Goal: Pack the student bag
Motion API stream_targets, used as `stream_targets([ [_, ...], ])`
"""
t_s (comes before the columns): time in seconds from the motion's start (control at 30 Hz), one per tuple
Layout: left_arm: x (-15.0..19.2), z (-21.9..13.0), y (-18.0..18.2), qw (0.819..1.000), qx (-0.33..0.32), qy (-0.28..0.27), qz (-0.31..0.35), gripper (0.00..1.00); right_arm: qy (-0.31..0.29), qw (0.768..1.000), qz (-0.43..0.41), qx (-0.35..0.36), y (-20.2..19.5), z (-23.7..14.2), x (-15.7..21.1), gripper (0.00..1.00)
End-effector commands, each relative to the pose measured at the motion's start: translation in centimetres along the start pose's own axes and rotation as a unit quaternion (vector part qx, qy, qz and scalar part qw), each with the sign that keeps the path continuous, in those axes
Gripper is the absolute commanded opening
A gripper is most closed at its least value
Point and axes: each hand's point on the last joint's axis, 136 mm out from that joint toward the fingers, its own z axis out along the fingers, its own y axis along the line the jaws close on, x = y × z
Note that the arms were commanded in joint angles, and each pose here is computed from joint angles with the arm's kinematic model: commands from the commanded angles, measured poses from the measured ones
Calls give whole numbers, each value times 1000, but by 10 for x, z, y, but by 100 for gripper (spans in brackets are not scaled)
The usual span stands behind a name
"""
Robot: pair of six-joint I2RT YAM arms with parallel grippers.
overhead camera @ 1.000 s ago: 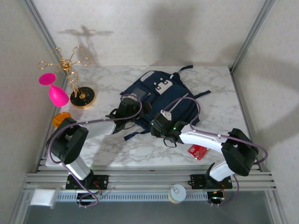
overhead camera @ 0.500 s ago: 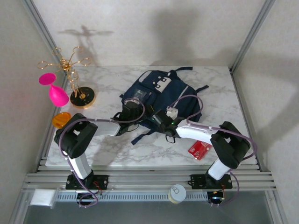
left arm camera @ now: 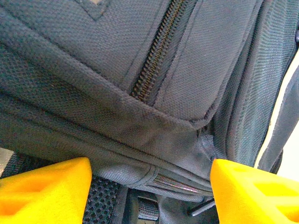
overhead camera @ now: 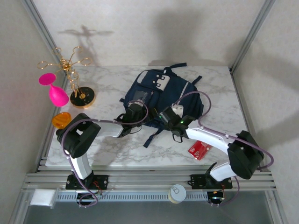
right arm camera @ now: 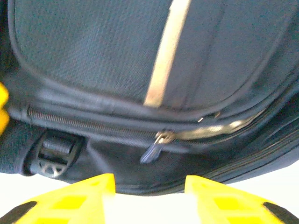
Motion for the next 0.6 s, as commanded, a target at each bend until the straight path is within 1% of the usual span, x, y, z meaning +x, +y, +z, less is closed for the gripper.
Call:
stream_targets([
  [0.0,1,5,7,1000,-14,4,-11,68,31,999,16,22,6,15,13,44],
  [0.1,1,7,8,1000,-21,4,-8,68,25,998,17,46,8,32,14,44],
  [0.13,0,8,10,1000,-22,3,-9,68,24,997,22,64,4,37,13,44],
  [0.27,2,14,15,999,-30,7,-9,69,1,994,8,106,-2,48,4,43],
  [0.33,2,15,18,999,-34,6,-10,69,-4,991,6,132,-14,47,6,39],
  [0.4,1,16,22,999,-40,5,-9,69,0,990,3,143,-24,42,10,37],
  [0.57,-5,14,30,998,-56,-3,-7,69,6,989,20,149,-54,24,14,37],
])
